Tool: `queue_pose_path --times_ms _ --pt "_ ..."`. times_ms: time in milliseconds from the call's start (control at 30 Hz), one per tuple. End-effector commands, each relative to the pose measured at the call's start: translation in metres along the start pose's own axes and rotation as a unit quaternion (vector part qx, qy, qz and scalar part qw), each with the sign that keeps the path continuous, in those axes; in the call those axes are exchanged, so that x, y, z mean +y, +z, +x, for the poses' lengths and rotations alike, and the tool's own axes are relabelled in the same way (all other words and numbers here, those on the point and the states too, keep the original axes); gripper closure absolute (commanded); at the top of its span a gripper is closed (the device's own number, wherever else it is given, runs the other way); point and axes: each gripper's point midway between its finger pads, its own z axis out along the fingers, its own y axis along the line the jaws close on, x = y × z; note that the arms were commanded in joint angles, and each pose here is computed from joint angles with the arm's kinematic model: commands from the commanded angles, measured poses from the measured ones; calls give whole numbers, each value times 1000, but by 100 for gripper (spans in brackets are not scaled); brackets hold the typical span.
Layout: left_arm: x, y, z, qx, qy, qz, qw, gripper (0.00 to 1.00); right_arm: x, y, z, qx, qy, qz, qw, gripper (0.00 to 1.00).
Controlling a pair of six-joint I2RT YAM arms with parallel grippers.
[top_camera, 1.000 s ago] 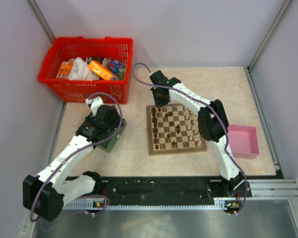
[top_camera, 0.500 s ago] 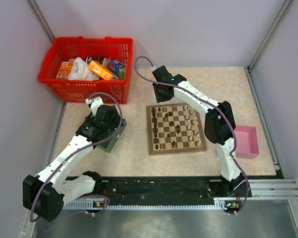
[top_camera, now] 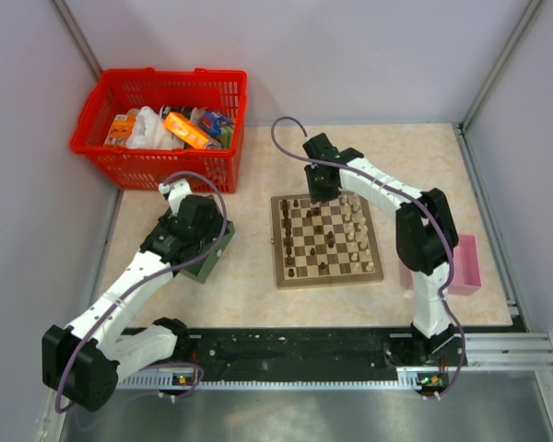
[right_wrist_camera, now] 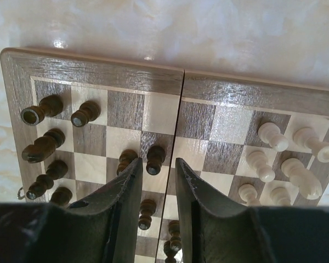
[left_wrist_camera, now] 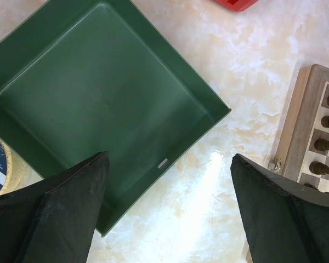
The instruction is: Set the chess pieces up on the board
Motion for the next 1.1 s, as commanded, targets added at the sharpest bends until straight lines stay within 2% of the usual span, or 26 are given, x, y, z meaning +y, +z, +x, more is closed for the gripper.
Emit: queue_pose_path --times_ms 0,1067 --pt "-7 -4 -17 -25 -19 12 999 3 2 -2 -11 -22 14 -5 1000 69" --pt "-10 -2 -16 -21 -17 14 1000 3 3 20 14 20 12 -12 1000 74"
